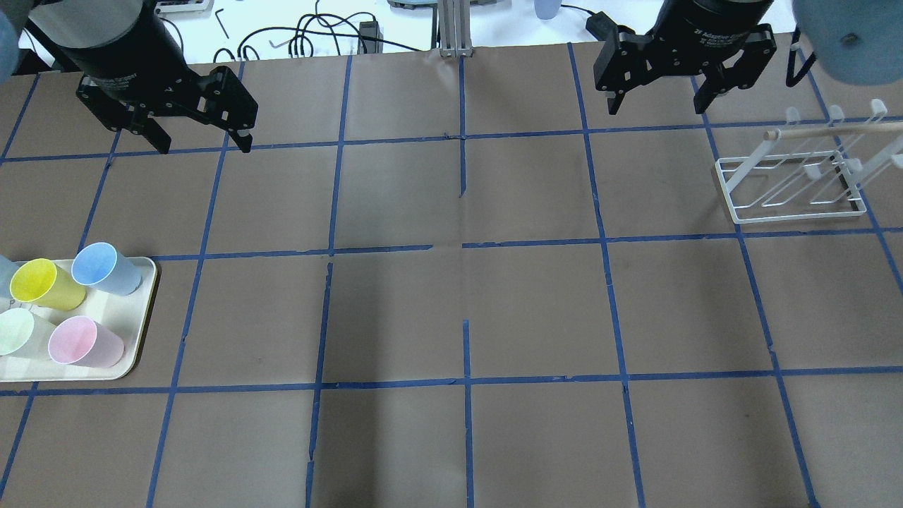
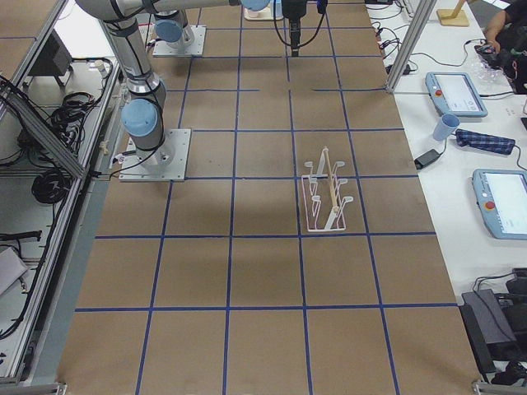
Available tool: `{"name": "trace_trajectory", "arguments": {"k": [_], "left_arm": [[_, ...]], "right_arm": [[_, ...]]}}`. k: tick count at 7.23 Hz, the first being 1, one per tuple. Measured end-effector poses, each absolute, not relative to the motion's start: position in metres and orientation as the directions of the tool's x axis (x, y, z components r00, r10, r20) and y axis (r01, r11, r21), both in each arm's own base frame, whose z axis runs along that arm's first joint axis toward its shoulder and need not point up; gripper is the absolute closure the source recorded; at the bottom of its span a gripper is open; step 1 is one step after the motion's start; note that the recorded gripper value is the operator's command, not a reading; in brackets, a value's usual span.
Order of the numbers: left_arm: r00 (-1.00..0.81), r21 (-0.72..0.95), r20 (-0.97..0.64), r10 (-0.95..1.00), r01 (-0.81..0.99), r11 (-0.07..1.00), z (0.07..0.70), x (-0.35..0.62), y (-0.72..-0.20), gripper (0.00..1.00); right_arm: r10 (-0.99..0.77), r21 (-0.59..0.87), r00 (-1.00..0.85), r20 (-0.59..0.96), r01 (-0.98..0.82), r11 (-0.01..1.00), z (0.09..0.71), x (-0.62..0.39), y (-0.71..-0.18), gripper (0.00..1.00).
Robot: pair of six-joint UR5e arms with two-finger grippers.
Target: Transfer IKEA cup to right arm and place on rack
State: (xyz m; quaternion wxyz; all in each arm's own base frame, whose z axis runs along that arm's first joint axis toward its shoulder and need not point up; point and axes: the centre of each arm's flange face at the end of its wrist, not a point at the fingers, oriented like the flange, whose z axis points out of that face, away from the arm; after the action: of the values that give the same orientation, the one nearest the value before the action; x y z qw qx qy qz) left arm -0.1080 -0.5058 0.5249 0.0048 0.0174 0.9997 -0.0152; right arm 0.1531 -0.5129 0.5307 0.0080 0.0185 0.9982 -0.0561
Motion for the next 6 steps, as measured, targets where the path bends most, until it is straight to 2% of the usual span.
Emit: {"name": "trace_trajectory", "arguments": {"k": [6], "left_arm": [[-0.999, -0.022, -0.009, 0.035, 0.035, 0.999, 0.5208, -0.1093, -0.5072, 0.00]], "right_arm": [[0.035, -0.109, -0.999, -0.018, 0.037, 0.993, 0.5298, 0.1532, -0.5129, 0.00]]}}
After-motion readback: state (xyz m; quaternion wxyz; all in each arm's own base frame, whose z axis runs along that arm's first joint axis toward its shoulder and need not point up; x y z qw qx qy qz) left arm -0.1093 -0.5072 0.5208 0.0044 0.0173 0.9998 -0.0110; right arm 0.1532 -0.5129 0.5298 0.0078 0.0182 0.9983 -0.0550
